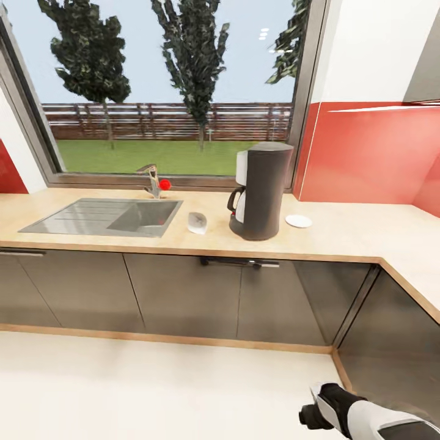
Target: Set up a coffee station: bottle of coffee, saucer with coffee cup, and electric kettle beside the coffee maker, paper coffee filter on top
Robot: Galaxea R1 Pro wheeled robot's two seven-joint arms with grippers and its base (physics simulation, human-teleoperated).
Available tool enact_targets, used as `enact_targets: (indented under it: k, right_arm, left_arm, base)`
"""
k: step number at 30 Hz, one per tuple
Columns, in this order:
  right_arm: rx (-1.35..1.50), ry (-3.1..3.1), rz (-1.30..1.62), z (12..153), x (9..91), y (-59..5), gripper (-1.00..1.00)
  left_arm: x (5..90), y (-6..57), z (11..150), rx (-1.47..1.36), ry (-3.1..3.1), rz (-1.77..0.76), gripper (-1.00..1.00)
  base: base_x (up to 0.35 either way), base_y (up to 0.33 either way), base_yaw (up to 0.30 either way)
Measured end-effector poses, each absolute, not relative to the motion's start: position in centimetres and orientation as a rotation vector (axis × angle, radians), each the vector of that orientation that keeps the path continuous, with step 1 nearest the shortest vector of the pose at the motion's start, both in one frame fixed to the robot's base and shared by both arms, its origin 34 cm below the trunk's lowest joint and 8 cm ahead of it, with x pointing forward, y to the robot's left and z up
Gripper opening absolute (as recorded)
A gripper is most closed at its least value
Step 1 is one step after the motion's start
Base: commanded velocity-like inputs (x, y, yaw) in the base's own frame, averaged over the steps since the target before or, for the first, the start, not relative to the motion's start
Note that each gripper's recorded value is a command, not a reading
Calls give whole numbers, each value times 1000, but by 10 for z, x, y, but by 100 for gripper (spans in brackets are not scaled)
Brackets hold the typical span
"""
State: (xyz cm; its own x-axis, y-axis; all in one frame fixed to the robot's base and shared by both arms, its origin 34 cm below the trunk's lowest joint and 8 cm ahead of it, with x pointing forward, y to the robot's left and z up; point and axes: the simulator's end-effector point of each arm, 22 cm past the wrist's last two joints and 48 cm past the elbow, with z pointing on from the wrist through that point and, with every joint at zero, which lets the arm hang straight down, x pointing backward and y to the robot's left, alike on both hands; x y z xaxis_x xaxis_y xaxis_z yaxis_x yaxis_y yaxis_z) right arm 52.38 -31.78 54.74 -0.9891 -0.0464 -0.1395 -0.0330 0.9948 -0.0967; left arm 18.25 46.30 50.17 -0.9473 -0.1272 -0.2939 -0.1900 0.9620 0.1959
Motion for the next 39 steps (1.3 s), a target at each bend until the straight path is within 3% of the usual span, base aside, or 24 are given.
enact_targets:
  k: [5, 7, 18, 28, 39]
  right_arm:
    - [-72, 3006, -109, 501, 429, -307, 100]
    - [-85, 3013, -101, 479, 356, -307, 100]
    - [-99, 2982, -89, 479, 362, -302, 100]
    - [-41, 2958, -71, 483, 383, -269, 100]
    - [-113, 2951, -104, 480, 356, -295, 100]
  left_arm:
    - [190, 448, 499, -238, 2814, 291, 100]
    - [202, 426, 495, -247, 2792, 246, 100]
    - [203, 431, 495, -251, 2792, 259, 100]
    - [209, 390, 487, -280, 2790, 192, 100]
    - [199, 339, 483, -266, 2816, 93, 100]
  base:
    - [0, 0, 0]
    - [0, 0, 0]
    - [0, 0, 0]
    - [20, 0, 0]
    - [0, 0, 0]
